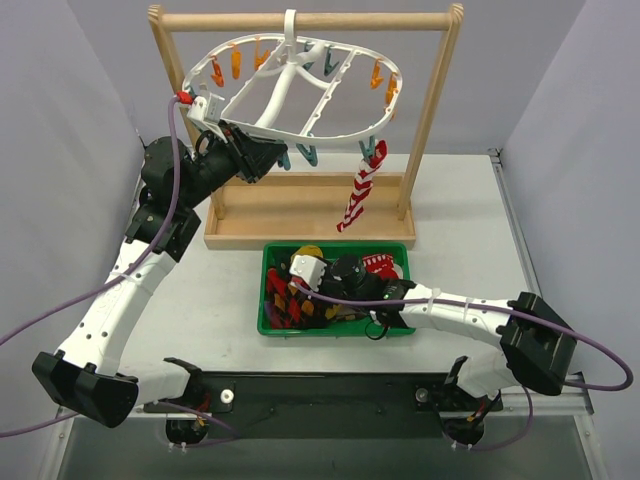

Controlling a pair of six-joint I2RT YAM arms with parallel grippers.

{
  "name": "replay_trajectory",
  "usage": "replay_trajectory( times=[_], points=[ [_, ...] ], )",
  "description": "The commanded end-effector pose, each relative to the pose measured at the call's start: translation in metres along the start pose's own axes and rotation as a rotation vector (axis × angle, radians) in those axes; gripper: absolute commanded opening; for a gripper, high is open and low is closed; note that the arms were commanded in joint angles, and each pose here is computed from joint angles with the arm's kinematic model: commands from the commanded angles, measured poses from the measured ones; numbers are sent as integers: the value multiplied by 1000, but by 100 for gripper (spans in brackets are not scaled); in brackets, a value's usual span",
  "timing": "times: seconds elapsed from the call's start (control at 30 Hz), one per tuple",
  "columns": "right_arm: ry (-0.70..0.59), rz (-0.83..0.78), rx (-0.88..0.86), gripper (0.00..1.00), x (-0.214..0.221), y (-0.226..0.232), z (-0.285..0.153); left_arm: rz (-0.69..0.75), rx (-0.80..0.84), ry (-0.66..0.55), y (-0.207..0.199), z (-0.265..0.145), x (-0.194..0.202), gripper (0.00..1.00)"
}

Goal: Clip the socks to the hanger
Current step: Pick up the sock from the bin.

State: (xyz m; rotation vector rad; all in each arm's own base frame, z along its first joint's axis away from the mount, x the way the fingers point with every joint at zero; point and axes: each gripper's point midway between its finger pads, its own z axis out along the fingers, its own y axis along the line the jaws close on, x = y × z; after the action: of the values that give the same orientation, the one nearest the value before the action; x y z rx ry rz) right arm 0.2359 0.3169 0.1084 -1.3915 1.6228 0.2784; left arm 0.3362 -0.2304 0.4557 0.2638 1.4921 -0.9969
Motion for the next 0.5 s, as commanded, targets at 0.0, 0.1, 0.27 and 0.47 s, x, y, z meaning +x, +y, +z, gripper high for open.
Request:
replay_trajectory(
  times=[0.0, 0.1, 0.27, 0.47],
  points=[
    [-97, 40, 55, 40, -34, -18, 4, 4, 53, -20, -16, -8, -10, 0],
    [-110, 53, 41, 38, -38, -16, 5, 7, 55, -19, -16, -7, -10, 0],
    [-99, 58, 54, 24, -36, -20, 7, 8, 57, -20, -17, -7, -11, 0],
    [-68, 69, 41, 34, -25, -23, 7, 9, 58, -25, -18, -7, -13, 0]
  ],
)
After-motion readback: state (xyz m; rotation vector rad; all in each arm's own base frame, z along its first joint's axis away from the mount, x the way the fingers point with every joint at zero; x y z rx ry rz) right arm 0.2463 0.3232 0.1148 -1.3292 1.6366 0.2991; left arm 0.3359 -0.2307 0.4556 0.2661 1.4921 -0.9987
